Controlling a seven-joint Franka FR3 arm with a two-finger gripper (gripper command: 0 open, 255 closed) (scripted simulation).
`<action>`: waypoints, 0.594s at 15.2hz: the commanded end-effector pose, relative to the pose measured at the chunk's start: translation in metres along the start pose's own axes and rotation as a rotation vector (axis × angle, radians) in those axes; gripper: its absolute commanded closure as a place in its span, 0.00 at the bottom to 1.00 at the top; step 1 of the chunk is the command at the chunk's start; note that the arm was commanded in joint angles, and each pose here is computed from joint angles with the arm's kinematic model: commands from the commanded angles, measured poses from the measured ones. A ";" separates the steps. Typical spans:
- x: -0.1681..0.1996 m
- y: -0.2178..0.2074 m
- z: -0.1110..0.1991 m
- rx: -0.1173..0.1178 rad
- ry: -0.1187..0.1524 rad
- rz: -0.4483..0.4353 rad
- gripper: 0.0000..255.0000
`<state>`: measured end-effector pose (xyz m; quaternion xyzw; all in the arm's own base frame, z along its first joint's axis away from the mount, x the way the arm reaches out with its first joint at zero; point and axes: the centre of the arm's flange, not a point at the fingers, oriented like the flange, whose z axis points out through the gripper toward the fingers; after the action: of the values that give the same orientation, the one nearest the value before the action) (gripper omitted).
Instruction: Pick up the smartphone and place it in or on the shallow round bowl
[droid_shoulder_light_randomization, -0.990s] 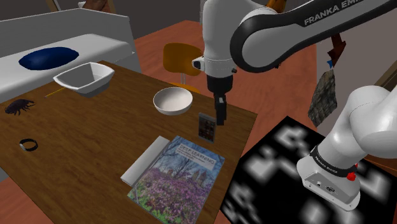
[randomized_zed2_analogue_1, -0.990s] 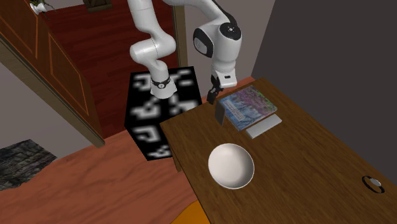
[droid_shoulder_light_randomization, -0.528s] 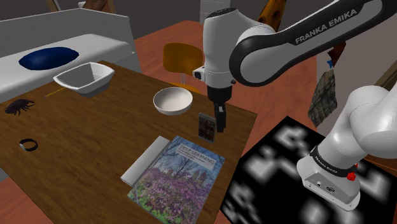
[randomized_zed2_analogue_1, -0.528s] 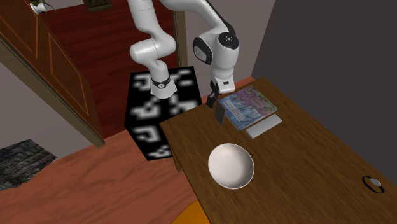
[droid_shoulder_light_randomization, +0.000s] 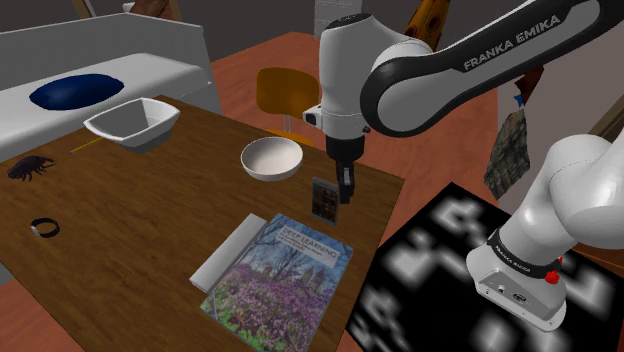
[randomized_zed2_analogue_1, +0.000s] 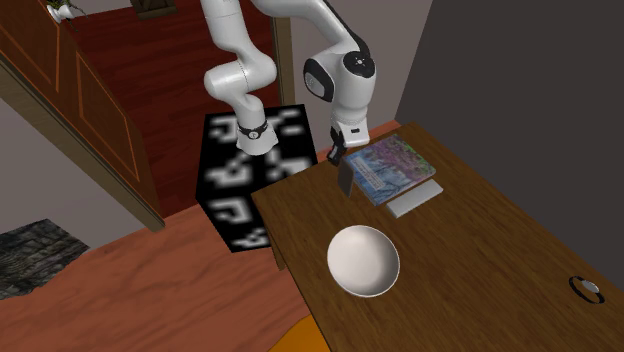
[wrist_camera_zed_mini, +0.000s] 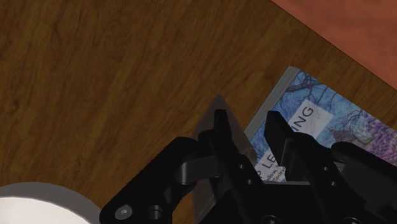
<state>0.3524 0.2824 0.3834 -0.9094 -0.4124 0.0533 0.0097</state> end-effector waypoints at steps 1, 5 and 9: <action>0.000 0.000 0.000 0.000 0.000 0.000 1.00; 0.000 0.000 0.000 0.000 0.000 0.000 1.00; -0.001 0.000 -0.005 0.000 0.000 0.000 1.00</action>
<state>0.3523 0.2823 0.3855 -0.9094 -0.4123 0.0531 0.0097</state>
